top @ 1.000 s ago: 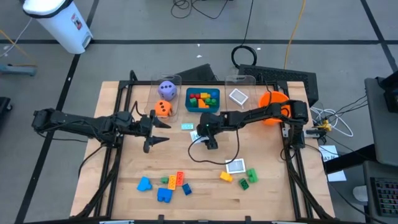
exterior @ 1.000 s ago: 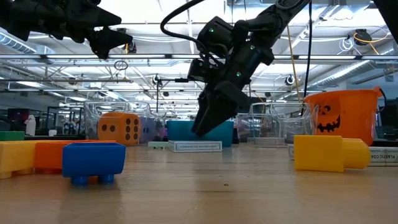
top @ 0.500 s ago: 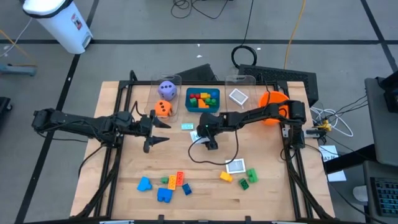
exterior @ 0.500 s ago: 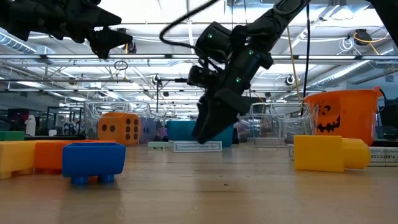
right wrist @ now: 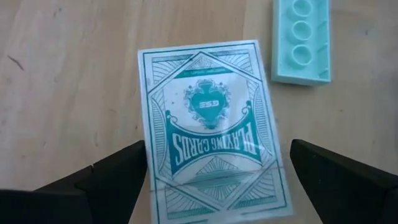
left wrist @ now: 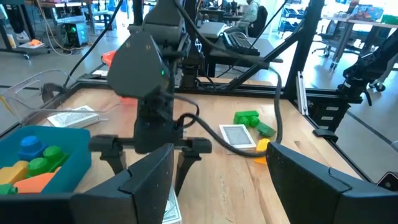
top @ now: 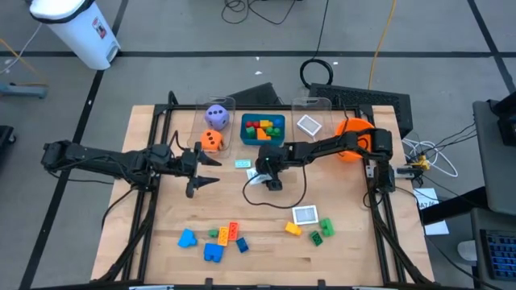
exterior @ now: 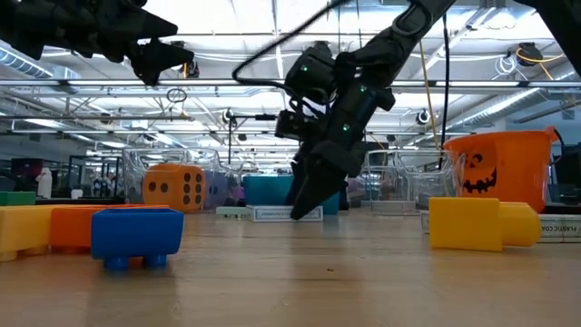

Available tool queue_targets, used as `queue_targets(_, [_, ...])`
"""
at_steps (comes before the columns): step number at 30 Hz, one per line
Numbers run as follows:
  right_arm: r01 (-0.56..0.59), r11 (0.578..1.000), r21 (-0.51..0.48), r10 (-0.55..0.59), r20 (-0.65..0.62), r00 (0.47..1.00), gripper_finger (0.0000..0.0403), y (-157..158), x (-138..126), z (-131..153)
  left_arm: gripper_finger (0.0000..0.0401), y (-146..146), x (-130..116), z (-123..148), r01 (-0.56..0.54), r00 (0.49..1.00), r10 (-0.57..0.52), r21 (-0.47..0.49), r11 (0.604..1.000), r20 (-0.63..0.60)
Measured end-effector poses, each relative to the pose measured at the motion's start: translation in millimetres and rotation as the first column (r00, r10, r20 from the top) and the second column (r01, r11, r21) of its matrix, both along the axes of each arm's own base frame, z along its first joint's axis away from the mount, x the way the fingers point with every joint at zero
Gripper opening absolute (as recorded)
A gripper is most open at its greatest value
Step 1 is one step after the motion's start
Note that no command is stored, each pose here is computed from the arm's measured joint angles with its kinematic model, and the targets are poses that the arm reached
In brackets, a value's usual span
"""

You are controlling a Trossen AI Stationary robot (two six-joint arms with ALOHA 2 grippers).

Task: Pick & Place Toys
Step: Put the blue deck of cards into the right transparent bin

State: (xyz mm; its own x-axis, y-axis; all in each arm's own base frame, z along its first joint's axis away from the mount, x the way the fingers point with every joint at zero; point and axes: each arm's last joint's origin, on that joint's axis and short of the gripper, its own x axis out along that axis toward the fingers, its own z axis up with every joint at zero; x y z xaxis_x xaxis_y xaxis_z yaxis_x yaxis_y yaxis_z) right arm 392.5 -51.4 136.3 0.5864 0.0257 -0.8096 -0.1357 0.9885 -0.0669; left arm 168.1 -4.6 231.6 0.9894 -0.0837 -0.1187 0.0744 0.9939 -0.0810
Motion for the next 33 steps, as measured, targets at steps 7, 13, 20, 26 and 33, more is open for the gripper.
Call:
queue_targets(7, [-0.004,1.0,-0.002,0.004,-0.001,1.0,0.0369,0.1,0.0,-0.4,0.0257,0.0,0.0,-0.1,0.0,1.0,0.0,-0.001,1.0,-0.001])
queue_targets(13, [-0.029,0.999,-0.021,0.029,0.001,1.0,0.0304,-0.1,0.0,-0.3,0.0257,0.0,0.0,-0.1,0.0,1.0,0.0,-0.006,1.0,-0.001])
queue_targets(20, [-0.047,0.998,-0.035,0.048,0.022,0.999,0.0299,3.6,-3.9,15.9,0.0257,0.0,0.0,-0.5,-0.001,1.0,0.001,-0.008,1.0,-0.006])
queue_targets(26, [-0.069,0.995,-0.07,0.078,0.139,0.987,0.03,11.9,-17.5,71.2,0.0257,0.0,0.0,-0.4,-0.001,1.0,0.0,-0.009,1.0,-0.006])
queue_targets(33, [0.1,0.97,-0.222,-0.053,0.207,0.977,0.0306,3.5,-57.3,136.2,0.0257,-0.1,-0.1,-0.4,-0.001,1.0,0.001,-0.021,1.0,-0.007])
